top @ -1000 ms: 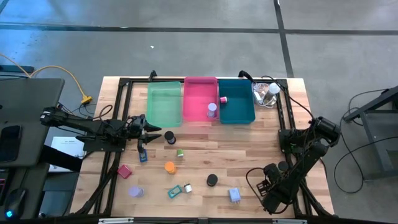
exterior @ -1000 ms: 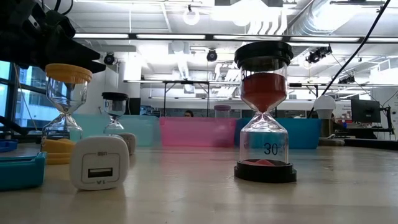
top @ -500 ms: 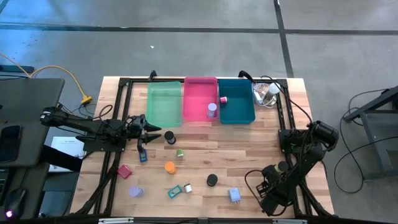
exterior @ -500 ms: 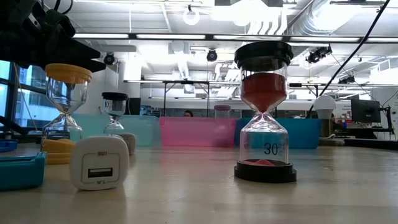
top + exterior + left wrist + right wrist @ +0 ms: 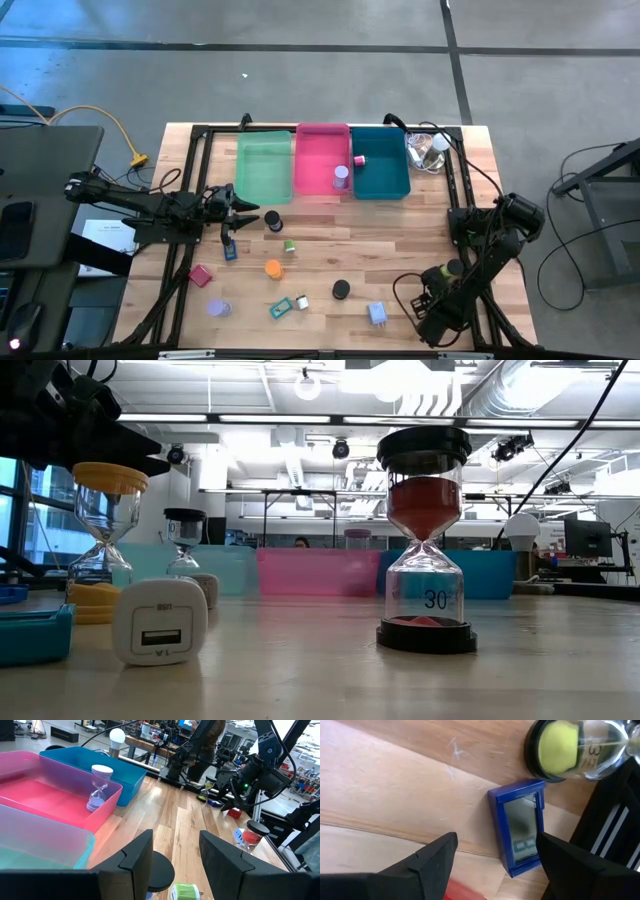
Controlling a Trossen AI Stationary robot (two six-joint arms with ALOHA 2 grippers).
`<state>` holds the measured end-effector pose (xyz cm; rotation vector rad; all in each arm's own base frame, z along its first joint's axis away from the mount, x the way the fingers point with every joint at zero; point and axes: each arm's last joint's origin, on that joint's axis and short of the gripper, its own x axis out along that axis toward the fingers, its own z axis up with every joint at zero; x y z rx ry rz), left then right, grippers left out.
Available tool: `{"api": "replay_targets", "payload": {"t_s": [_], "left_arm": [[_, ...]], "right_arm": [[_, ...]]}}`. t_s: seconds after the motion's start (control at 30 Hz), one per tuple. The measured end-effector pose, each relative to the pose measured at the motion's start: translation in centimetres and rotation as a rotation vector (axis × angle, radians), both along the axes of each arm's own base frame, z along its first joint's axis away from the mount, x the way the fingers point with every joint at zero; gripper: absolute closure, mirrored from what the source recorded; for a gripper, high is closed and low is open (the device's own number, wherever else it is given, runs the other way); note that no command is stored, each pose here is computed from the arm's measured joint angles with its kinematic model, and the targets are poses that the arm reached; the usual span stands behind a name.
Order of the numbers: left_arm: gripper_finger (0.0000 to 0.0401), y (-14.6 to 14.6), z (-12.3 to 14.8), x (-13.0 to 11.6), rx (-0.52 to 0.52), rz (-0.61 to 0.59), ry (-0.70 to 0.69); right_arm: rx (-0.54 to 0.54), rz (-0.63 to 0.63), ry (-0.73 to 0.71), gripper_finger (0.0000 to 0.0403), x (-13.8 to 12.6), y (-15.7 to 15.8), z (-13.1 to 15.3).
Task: Pick & Place Office items
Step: Put the right purple digital clock into the green bin
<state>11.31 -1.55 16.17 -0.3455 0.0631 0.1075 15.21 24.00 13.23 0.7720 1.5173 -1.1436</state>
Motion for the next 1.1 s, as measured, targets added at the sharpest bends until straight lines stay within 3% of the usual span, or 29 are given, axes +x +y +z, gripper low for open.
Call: {"api": "replay_targets", "payload": {"t_s": [0.93,1.1], "left_arm": [[0.0245,0.0,0.0,0.0,-0.031,0.002,-0.003],[0.0245,0.0,0.0,0.0,-0.033,0.002,-0.004]], "right_arm": [[-0.033,0.06,0.03,0.0131,-1.5,0.3,0.2],[0.031,0.045,0.006,0.0131,-2.0,-0.5,-0.3]]}}
